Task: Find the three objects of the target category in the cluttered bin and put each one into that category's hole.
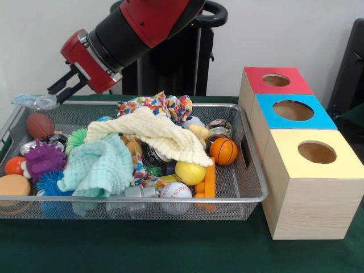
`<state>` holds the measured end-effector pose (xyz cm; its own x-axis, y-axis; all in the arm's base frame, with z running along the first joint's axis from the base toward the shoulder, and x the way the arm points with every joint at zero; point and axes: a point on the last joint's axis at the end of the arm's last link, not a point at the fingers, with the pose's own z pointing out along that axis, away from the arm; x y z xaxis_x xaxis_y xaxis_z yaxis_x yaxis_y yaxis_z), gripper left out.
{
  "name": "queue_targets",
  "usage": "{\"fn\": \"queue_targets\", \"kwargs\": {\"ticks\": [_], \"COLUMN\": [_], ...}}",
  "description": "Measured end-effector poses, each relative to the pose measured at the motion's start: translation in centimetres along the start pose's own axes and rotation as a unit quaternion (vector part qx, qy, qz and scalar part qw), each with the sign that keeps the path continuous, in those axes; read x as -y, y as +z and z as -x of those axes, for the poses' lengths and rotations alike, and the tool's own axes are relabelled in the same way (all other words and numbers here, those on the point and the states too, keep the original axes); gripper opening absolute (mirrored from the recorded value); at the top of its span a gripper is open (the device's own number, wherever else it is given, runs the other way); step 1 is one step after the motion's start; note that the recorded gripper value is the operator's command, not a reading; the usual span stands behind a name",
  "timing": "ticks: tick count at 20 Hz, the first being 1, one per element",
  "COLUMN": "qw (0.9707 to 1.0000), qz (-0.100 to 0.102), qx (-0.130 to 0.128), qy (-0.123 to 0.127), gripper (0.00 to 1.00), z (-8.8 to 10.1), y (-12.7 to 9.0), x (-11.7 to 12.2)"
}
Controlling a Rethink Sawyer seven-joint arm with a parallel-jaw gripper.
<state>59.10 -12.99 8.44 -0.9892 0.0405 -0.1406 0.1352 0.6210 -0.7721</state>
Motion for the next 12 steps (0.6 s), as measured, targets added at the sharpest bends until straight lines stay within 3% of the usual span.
{"fn": "queue_targets", "kwargs": {"ticks": [12], "qw": [0.9987], "qz": [0.035], "qx": [-0.012], "qy": [0.035], "gripper": [0.00], "z": [0.9], "y": [-2.4], "x": [-1.7]}}
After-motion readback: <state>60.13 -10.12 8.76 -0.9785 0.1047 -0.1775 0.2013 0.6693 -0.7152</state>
